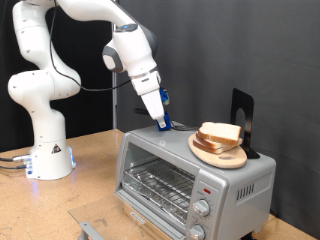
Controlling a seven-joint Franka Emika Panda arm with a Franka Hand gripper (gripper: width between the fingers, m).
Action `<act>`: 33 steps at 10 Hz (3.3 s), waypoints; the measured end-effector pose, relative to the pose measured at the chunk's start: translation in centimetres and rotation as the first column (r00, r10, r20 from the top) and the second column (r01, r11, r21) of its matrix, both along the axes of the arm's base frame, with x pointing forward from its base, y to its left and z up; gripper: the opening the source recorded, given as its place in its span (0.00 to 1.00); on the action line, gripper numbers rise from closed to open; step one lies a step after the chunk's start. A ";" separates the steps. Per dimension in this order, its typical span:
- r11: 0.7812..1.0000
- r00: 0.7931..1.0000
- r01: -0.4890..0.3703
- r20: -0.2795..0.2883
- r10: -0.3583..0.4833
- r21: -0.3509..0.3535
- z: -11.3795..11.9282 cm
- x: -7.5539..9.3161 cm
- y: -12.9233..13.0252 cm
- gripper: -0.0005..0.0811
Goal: Make a piece of toast with the oven
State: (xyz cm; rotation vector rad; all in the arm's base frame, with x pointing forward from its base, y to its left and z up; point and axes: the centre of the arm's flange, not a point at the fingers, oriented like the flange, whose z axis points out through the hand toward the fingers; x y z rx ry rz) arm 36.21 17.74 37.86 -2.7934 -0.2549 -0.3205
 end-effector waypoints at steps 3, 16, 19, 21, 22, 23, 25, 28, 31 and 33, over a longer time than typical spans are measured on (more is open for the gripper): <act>1.000 1.000 -0.002 0.006 0.002 -0.004 -0.3 0.1 0.2 1.00; 0.987 0.999 -0.032 -0.016 0.036 0.160 5.8 -0.3 -0.2 0.54; 0.981 1.000 0.002 0.012 -0.004 0.196 6.6 -0.3 -0.8 0.54; 0.951 0.983 0.112 0.105 -0.147 0.287 7.3 0.0 -2.0 0.54; 0.931 0.970 0.160 0.121 -0.209 0.327 7.7 -0.1 -2.9 0.54; 0.911 0.958 0.214 0.109 -0.267 0.352 8.0 -0.2 -4.1 0.54; 0.895 0.943 0.302 0.032 -0.330 0.327 8.3 -0.7 -6.8 0.54; 0.881 0.930 0.349 -0.001 -0.368 0.320 8.3 -1.2 -7.7 0.54; 0.798 0.843 0.526 -0.053 -0.536 0.295 7.0 -1.6 -9.0 0.54; 0.771 0.807 0.585 -0.083 -0.585 0.251 6.8 -1.7 -10.6 0.54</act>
